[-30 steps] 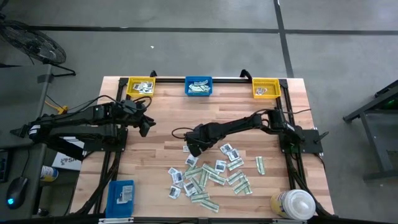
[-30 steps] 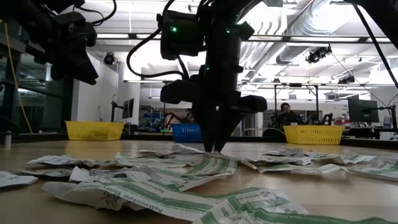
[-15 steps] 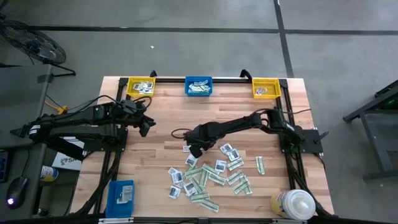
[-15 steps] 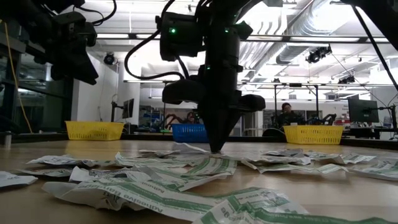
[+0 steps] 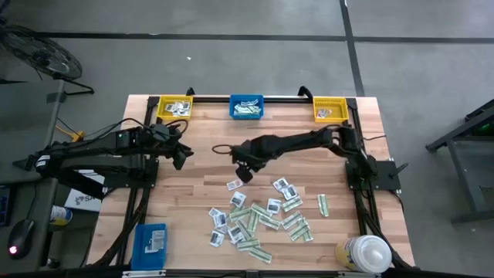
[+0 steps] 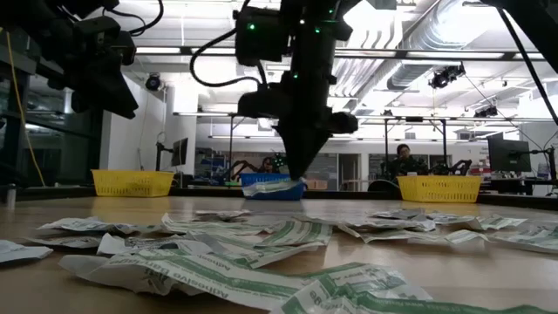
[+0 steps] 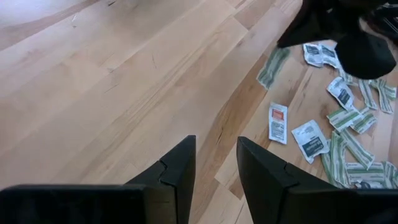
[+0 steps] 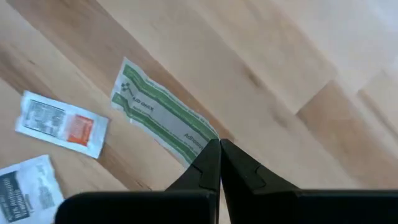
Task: Pick & Place First Aid Supplies
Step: Put the green bandage pack into the top blue bin
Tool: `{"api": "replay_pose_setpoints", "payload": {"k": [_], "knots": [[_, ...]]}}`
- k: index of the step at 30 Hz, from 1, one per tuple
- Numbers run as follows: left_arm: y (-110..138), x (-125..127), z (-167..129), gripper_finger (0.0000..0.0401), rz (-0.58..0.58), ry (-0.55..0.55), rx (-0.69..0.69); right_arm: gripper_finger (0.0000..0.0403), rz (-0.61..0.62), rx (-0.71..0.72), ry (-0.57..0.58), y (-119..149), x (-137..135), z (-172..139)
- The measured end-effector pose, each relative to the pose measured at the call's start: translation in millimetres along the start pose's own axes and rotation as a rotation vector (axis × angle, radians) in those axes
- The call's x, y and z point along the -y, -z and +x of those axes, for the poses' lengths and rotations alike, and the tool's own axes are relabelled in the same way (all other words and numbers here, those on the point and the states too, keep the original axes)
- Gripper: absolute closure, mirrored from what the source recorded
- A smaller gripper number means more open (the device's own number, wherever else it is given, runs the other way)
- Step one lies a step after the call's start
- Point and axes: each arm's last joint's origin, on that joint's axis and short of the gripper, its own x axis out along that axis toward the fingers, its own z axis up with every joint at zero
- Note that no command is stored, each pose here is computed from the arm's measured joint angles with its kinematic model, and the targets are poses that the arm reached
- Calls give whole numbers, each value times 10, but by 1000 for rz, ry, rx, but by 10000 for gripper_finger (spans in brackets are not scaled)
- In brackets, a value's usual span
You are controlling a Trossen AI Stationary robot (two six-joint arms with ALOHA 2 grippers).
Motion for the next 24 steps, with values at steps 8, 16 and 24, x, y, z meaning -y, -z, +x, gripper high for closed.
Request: {"api": "replay_pose_setpoints", "payload": {"k": [8, 16, 24], "knots": [[0, 0, 1, 284, -1, 0, 1, 403, -62, 106, 22, -382, 426, -205], [-14, -9, 0, 284, -79, -37, 34, 403, -60, 193, 32, -910, 1166, -254], [-70, -8, -4, 284, -169, -87, 133, 403, -5, 344, -46, -1340, 1855, -272]]}}
